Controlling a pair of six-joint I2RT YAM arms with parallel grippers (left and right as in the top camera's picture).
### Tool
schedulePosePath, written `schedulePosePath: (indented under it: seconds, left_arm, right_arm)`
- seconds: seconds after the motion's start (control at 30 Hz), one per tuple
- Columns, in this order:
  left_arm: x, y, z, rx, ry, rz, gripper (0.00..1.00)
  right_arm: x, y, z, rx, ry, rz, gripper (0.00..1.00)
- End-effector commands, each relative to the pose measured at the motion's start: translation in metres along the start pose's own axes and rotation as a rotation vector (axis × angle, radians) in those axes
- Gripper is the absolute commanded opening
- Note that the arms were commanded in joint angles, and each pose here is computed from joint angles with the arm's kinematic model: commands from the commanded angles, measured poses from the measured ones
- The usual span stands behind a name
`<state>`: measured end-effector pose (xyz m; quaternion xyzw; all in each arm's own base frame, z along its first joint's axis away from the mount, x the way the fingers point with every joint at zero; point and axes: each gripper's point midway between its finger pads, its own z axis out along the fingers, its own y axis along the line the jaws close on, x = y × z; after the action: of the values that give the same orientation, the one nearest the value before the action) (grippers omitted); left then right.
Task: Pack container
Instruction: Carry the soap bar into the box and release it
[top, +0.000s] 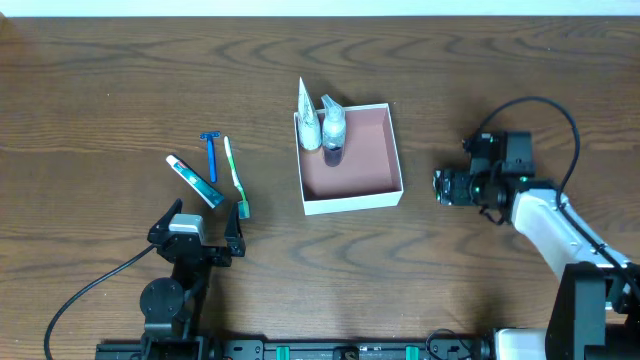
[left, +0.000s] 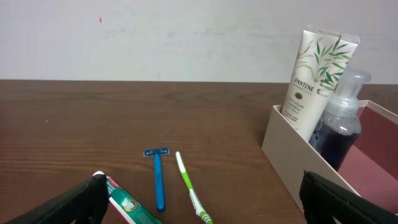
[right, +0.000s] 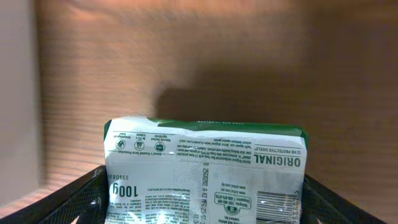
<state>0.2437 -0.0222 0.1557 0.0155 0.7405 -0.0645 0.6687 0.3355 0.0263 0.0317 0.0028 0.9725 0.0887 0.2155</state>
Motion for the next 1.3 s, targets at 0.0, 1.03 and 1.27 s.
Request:
schedulePosePath:
  seconds: [0.0, 1.03, 1.27]
  left_arm:
    - [0.016, 0.0, 0.001, 0.0, 0.043, -0.004, 0.98]
    - [0.016, 0.0, 0.001, 0.0, 0.043, -0.004, 0.98]
    - [0.016, 0.0, 0.001, 0.0, 0.043, -0.004, 0.98]
  right_arm:
    - [-0.041, 0.016, -0.02, -0.077, -0.071, -0.015, 0.82]
    - [-0.119, 0.183, -0.064, -0.3, -0.244, -0.228, 0.84]
    - [-0.113, 0.199, -0.018, -0.32, -0.193, -0.176, 0.84]
